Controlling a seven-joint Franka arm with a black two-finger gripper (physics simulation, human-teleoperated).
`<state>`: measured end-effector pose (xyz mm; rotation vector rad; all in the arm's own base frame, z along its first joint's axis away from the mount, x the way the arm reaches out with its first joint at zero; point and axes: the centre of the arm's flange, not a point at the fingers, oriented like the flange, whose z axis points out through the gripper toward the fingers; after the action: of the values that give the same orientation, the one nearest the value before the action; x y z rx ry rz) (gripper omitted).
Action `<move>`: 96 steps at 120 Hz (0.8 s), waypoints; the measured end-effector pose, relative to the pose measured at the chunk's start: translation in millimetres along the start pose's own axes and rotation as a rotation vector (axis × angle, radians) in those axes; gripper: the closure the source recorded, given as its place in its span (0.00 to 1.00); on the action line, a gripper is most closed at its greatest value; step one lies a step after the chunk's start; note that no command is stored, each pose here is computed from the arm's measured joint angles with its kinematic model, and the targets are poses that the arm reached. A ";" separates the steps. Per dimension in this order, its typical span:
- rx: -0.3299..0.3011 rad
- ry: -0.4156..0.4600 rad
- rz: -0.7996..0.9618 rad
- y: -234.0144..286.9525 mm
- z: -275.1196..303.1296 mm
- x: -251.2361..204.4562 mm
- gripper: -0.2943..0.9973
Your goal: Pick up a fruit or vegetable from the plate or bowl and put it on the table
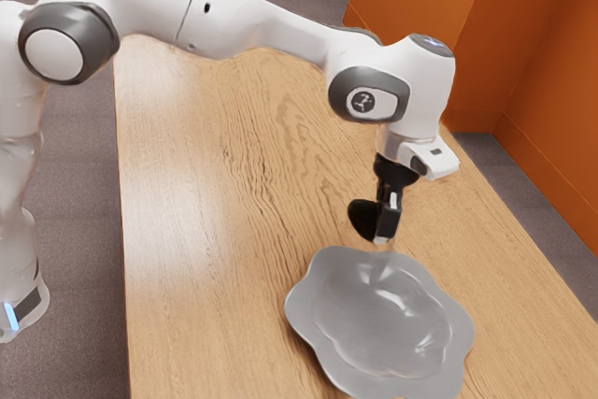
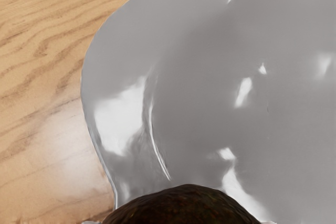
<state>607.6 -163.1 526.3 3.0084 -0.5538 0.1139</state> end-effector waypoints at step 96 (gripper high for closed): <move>0.016 -0.111 -0.311 -135.6 -23.5 -45.4 0.24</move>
<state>612.4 -18.7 536.7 3.0847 -0.0873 -0.0696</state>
